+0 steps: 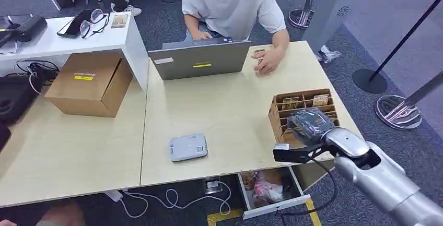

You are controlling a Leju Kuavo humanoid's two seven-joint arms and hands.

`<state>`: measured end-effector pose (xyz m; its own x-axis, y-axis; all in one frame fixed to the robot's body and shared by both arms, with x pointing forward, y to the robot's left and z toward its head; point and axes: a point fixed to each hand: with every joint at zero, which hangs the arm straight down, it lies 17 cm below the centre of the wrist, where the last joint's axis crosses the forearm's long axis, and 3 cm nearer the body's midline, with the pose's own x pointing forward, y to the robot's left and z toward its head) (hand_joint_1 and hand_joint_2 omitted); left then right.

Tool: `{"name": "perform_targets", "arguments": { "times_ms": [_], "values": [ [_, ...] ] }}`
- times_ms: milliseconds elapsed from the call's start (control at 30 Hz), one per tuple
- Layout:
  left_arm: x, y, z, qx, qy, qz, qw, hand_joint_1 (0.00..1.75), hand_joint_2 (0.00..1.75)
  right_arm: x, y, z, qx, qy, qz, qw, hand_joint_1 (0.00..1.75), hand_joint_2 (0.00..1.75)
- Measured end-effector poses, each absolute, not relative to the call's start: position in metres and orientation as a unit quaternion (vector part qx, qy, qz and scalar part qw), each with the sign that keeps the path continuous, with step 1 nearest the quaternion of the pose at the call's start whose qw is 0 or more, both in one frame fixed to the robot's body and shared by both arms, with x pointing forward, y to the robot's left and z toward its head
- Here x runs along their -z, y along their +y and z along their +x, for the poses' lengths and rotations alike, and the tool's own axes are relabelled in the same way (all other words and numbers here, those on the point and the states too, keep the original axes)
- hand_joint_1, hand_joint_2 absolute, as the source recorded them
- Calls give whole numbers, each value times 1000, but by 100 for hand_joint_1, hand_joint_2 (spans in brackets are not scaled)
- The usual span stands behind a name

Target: Pass the card to the sensor for recognition and then transmit it.

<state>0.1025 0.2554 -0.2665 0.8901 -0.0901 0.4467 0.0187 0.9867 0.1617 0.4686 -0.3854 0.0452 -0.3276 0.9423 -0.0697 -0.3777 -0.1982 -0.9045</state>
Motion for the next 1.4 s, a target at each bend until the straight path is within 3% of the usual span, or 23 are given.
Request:
{"name": "perform_targets", "arguments": {
  "times_ms": [67,233,267,1133,1400],
  "values": [
    [267,255,102,28,-232,77,969,0,0,-46,-385,470,-697,-421,-336,473,147,175],
    [267,254,103,27,-232,76,969,0,0,-43,-382,471,-699,-421,-332,473,150,175],
    [266,254,103,27,-232,76,969,0,0,-43,-382,471,-699,-421,-332,473,175,175],
    [266,251,103,27,-232,76,969,0,0,-63,-389,478,-683,-438,-356,463,175,175],
    [266,250,104,28,-237,75,968,0,0,-99,-393,488,-671,-455,-388,439,175,175]
  ]
}}
